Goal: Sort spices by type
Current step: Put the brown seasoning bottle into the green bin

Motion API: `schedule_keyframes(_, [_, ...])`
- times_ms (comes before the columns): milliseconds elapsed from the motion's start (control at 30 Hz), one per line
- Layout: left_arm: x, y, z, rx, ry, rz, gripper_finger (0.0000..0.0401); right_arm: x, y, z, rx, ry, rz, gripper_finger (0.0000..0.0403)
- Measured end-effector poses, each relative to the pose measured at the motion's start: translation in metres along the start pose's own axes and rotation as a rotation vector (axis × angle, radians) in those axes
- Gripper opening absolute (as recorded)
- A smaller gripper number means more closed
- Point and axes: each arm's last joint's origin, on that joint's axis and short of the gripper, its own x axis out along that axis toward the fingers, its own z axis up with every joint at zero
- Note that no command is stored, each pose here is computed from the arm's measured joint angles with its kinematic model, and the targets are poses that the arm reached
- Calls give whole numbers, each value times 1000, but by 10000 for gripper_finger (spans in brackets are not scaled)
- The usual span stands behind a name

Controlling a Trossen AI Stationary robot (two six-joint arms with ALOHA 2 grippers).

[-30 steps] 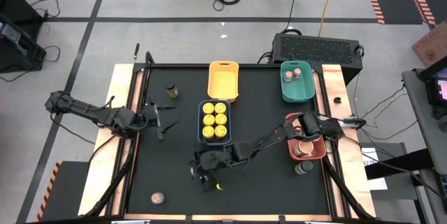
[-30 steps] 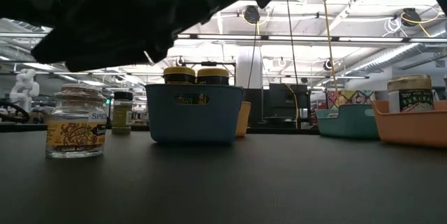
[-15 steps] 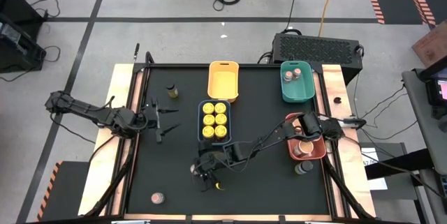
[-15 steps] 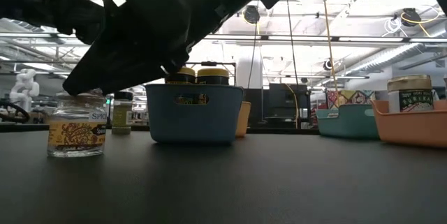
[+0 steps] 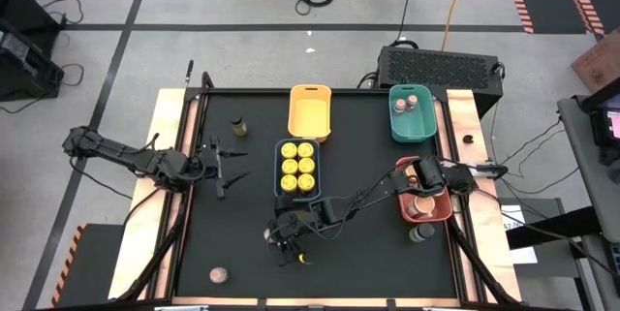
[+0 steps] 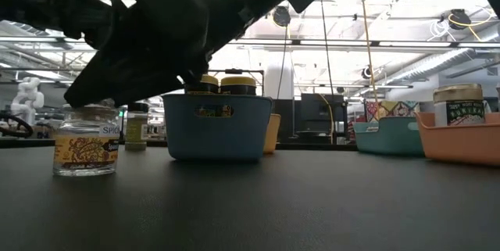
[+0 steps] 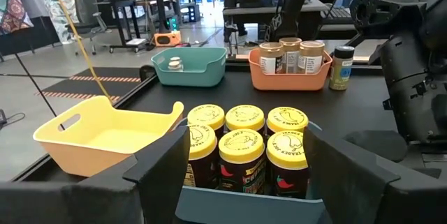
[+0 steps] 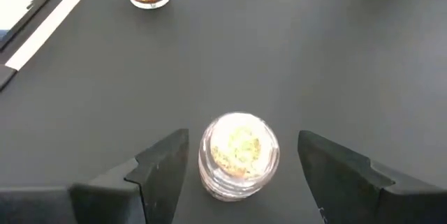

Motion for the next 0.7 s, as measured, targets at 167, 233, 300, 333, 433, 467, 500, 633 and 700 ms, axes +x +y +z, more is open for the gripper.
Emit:
schedule_keyframes(167, [0, 0, 0, 0, 0, 0, 281, 0, -3, 0, -7, 1, 4, 263])
schedule_keyframes(233, [0, 0, 0, -1, 0, -1, 281, 1, -5, 1, -2, -5, 37, 263])
schedule_keyframes(300, [0, 0, 0, -1, 0, -8, 281, 6, -7, -1, 1, -32, 39, 263])
schedule_keyframes(333, [0, 0, 0, -1, 0, -10, 281, 8, -6, -1, 0, -39, 41, 263])
schedule_keyframes(433, [0, 0, 0, -1, 0, -11, 281, 12, -7, -4, -4, -41, 58, 263])
schedule_keyframes(467, [0, 0, 0, -1, 0, -11, 281, 12, -7, -5, -9, -38, 55, 263])
schedule_keyframes(500, [0, 0, 0, 0, 1, -11, 281, 12, -7, -5, -11, -34, 55, 263])
schedule_keyframes(633, [0, -1, 0, 1, 3, -16, 281, 13, -8, -5, -7, -33, 56, 263])
schedule_keyframes(700, [0, -1, 0, 1, 2, -38, 281, 13, -8, -5, 3, -30, 57, 263])
